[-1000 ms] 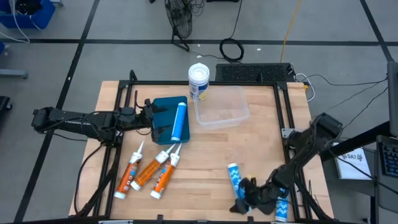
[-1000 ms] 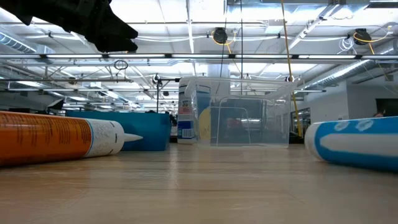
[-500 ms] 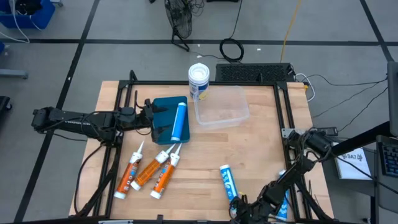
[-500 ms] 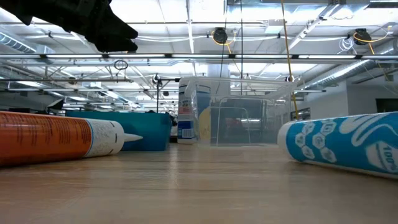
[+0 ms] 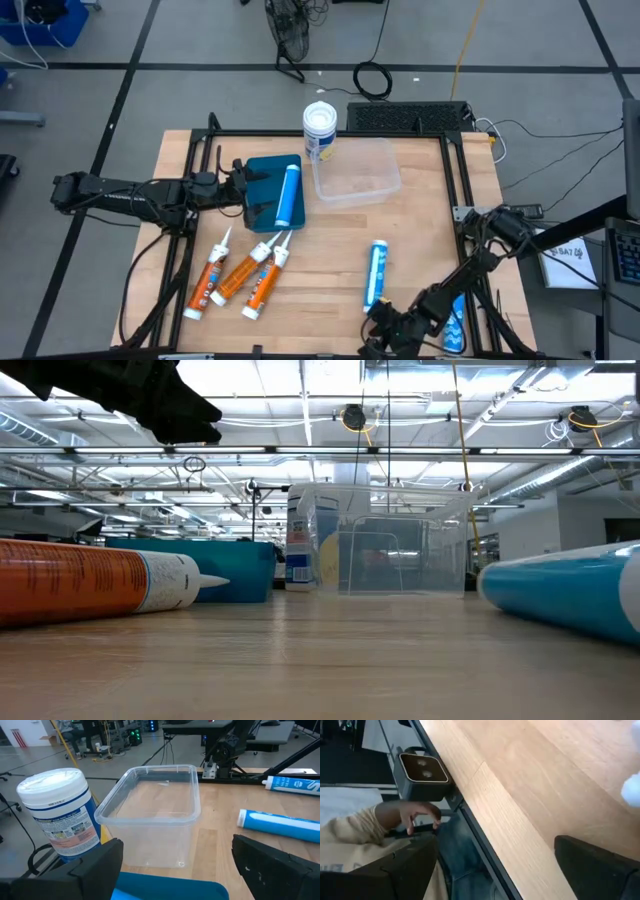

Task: Pick & place silicon tubes, Sealant and Lysol wipes
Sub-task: Put the blue caulk tube into the blue bin

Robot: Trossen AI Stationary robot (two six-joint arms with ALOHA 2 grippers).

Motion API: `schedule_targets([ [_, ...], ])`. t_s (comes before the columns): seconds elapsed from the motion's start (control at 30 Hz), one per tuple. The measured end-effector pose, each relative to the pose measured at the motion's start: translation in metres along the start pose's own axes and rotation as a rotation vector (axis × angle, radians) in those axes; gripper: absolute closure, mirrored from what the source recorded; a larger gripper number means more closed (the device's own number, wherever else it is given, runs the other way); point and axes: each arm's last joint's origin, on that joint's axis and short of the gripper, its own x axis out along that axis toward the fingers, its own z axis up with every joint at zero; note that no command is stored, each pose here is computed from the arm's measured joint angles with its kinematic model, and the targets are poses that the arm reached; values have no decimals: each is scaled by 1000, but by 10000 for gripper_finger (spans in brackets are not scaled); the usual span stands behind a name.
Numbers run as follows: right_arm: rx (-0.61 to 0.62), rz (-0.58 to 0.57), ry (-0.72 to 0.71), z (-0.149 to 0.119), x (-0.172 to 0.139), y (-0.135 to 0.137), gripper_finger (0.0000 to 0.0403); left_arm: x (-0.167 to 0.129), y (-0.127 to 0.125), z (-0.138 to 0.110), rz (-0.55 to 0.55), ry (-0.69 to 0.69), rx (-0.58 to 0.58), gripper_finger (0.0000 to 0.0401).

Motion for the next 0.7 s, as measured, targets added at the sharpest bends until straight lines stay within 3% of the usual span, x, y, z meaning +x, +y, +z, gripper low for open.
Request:
schedule_targets([
  [0.1,-53,18,-16,4,-10,6,23,0,0,0,0,0,0,36],
  [0.3,-300,191,-278,23,-59,48,23,0,0,0,0,1,0,36],
  [0.4,-323,190,-347,33,-77,55,23,0,0,0,0,0,0,36],
  [0.5,-240,86,-325,49,-87,47,23,0,0,0,0,0,0,36],
  [0.7,269,-234,-82,95,-111,12,23,0,0,0,0,0,0,36],
])
